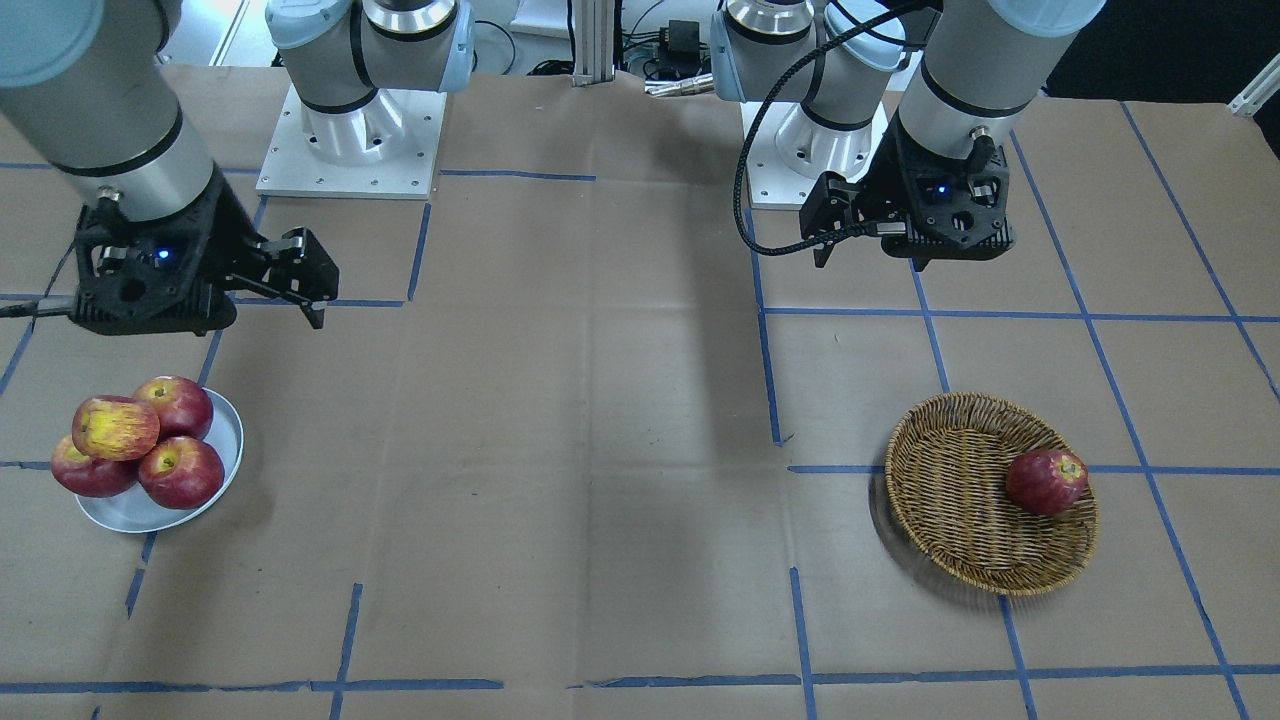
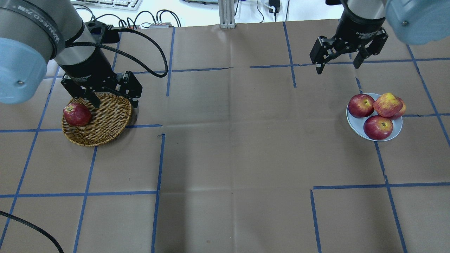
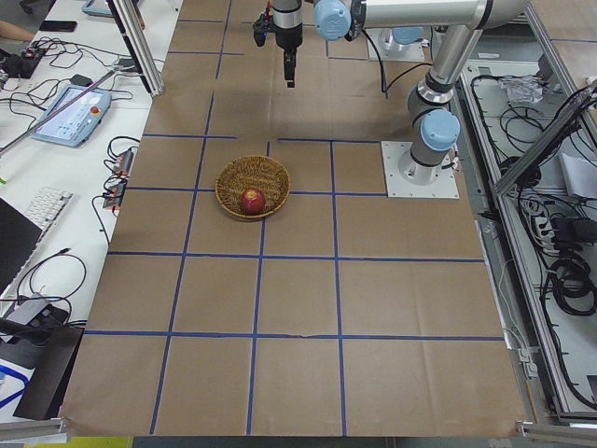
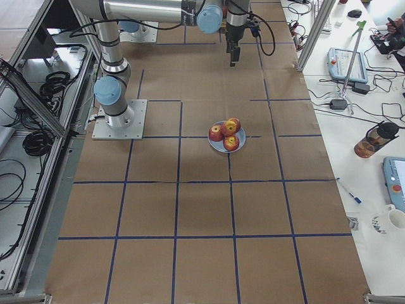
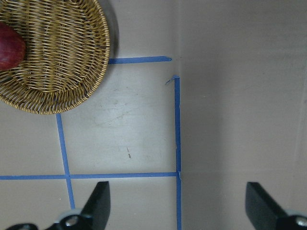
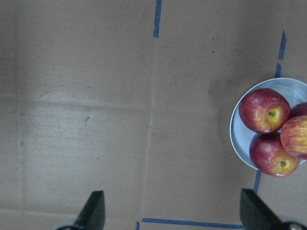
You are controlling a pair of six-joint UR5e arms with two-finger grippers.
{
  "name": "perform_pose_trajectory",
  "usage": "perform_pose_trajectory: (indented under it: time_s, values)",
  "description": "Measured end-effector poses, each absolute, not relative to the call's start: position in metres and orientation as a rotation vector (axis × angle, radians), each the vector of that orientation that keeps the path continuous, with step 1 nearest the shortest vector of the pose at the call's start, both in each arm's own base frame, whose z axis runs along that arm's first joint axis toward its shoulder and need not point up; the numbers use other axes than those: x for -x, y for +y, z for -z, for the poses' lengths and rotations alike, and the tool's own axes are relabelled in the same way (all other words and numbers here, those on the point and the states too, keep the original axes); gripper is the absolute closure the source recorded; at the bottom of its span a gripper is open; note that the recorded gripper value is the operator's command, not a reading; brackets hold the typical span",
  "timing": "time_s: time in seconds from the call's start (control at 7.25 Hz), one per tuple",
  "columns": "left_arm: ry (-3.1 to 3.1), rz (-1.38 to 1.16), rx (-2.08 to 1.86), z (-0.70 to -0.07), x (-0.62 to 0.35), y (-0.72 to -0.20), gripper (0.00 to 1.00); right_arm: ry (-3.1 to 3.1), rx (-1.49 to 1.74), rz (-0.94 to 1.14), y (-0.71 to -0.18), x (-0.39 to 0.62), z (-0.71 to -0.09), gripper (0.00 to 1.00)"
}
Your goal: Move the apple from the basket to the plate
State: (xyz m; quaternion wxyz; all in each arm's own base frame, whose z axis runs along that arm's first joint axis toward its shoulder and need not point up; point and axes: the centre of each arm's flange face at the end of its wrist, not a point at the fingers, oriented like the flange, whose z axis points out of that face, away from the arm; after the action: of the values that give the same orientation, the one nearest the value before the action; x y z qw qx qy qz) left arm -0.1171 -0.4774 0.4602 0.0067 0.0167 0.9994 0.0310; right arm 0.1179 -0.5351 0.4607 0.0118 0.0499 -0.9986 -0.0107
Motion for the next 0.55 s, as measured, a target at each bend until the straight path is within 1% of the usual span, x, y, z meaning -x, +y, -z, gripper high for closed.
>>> perform_pose_trajectory:
  time_s: [0.14, 0.55]
  values:
    - [3.126, -0.094, -0.054, -0.4613, 0.117, -0.4767, 0.01, -3.115, -0.139, 0.039, -0.5246, -0.1223, -0.4592, 0.0]
    - [3.125, -0.09, -0.056, -0.4624, 0.117, -0.4755, 0.01, -3.115, -0.024, 0.036, -0.5175, -0.1226, -0.4616, 0.0]
